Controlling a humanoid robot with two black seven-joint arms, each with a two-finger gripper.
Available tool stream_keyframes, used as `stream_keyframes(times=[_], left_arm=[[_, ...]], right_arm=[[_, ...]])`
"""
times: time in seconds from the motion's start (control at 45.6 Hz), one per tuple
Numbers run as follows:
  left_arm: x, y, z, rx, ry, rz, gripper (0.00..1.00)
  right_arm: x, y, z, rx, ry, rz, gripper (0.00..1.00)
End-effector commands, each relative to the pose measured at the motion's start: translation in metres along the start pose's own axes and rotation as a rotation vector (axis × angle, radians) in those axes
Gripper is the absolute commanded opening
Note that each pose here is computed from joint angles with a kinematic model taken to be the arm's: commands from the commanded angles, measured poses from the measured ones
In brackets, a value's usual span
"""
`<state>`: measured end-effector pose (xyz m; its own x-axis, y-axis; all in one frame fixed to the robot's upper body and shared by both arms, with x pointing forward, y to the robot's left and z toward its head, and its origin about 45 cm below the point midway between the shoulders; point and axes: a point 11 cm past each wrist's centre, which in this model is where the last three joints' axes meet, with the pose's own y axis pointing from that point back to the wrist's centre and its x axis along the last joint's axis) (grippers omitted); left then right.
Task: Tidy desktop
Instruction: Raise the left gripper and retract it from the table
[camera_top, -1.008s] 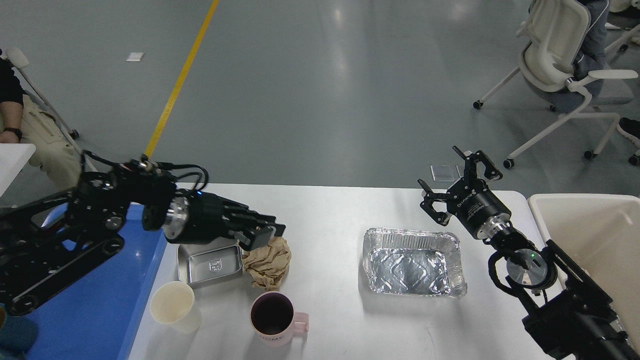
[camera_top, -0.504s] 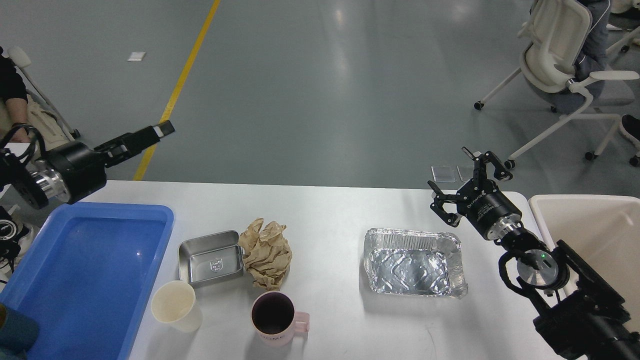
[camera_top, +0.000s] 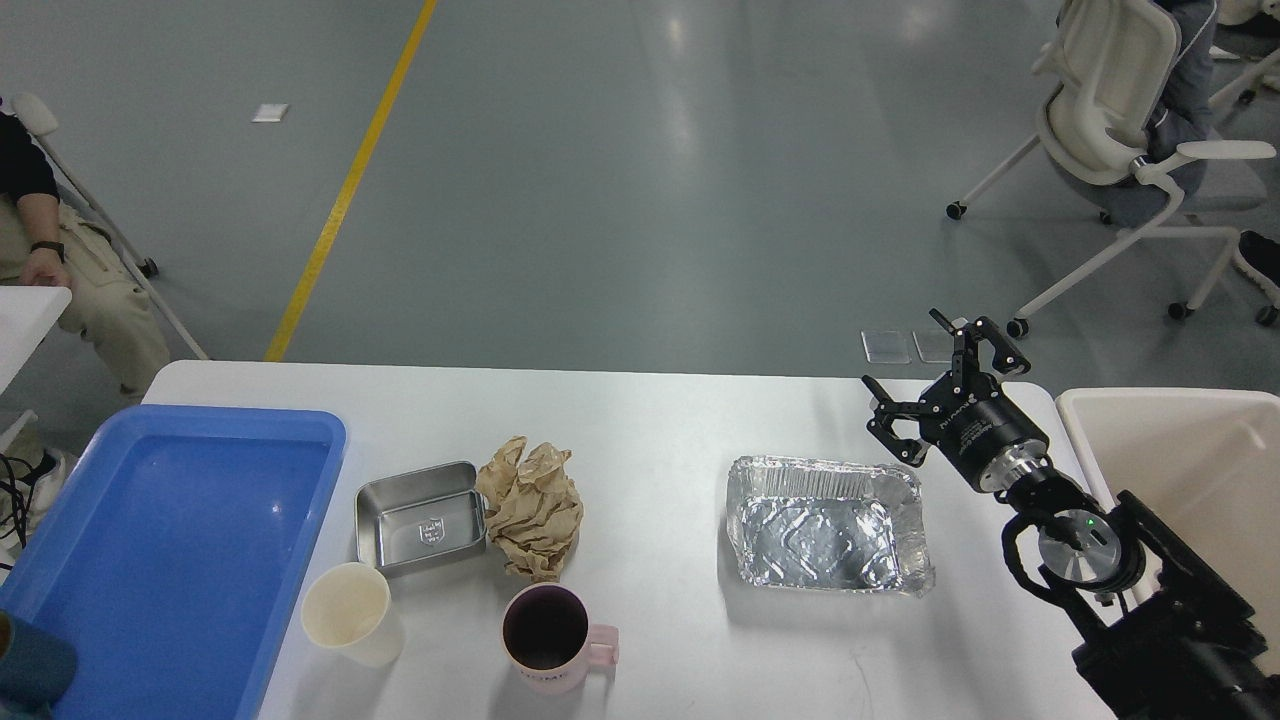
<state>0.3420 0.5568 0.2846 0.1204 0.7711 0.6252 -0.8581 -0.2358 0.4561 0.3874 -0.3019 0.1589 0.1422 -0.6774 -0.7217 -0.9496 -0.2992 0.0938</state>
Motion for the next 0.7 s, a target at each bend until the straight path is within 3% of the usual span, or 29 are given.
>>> stream_keyframes(times=[0.0,0.263,0.416,0.57,0.679], left_arm=[[0.005,0.005,-0.043,0.181,-0.134,-0.040,0.86],[0.038,0.024,-0.063,0.310,-0.135,-0.036,0.89],[0.052,0.026,-0.025,0.203,0.029,-0.083,0.92],[0.064,0.027,-0.013,0.077,0.075,-0.010,0.97],[0.063,0.024,-0.018,0.089,0.079,0.036,0.97]], right_arm=[[0.000,0.000,0.003,-0.007,0.002,0.005,1.00],[0.001,0.000,0.008,-0.022,0.019,0.013,1.00],[0.002,0.000,0.008,-0.023,0.022,0.022,1.00],[0.003,0.000,0.010,-0.035,0.029,0.032,1.00],[0.005,0.000,0.011,-0.035,0.030,0.041,1.00]])
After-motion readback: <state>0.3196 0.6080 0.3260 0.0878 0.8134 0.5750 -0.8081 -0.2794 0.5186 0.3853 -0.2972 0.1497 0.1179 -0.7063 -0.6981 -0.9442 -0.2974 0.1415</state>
